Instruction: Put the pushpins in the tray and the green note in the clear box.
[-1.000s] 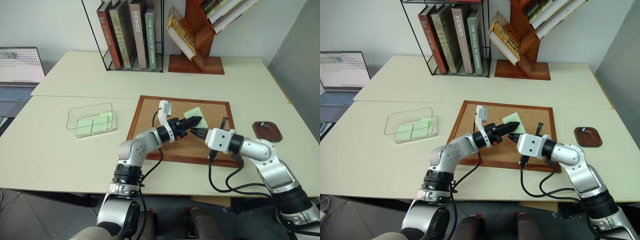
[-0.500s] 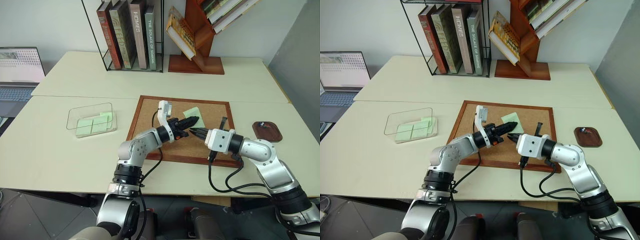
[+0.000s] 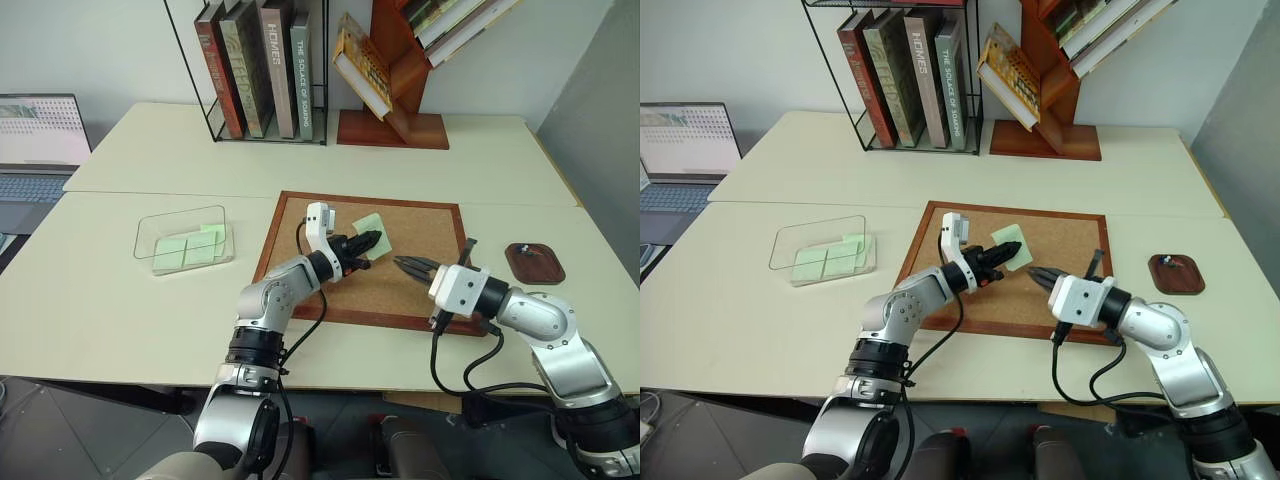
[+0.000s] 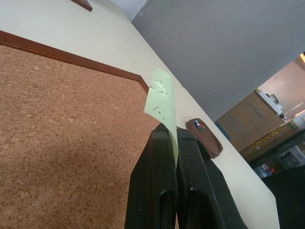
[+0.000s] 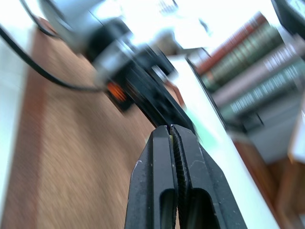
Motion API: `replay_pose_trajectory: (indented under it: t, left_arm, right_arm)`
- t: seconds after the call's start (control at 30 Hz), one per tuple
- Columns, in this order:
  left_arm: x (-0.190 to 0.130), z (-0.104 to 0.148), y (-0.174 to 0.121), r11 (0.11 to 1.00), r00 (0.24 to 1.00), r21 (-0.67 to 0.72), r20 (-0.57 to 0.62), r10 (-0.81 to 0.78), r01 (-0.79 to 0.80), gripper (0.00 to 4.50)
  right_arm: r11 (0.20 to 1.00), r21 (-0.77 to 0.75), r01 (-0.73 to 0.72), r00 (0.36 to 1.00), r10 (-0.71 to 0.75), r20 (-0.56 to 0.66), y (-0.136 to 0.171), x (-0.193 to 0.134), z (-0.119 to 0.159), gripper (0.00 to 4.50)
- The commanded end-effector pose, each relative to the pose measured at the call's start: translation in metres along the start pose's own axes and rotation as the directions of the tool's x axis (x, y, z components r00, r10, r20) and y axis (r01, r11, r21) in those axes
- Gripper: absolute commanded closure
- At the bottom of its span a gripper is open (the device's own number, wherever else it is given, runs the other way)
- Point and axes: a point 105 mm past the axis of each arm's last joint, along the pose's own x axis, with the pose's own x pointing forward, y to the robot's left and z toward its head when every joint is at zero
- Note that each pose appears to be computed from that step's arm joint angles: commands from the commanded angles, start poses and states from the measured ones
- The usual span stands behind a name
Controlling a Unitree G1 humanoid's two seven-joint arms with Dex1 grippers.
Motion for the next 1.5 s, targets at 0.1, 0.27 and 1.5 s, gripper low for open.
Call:
replay_pose_trajectory:
  t: [0.1, 0.27, 1.5]
  left_arm:
    - [-0.017, 0.014, -0.024, 0.984, 0.997, 0.161, 0.011, -0.078, 0.075, 4.45]
    - [-0.026, 0.012, -0.033, 0.965, 0.995, 0.244, -0.021, -0.096, 0.098, 4.45]
    - [-0.029, 0.001, -0.042, 0.939, 0.994, 0.326, -0.055, -0.094, 0.107, 4.5]
  right_arm:
    - [0.891, 0.192, 0.412, 0.899, -0.364, -0.242, -0.063, -0.047, -0.049, 4.5]
    - [0.747, 0.274, 0.606, 0.762, -0.447, -0.469, -0.082, -0.077, -0.093, 4.5]
    - [0.463, 0.333, 0.822, 0.53, -0.407, -0.744, -0.096, -0.111, -0.151, 0.04]
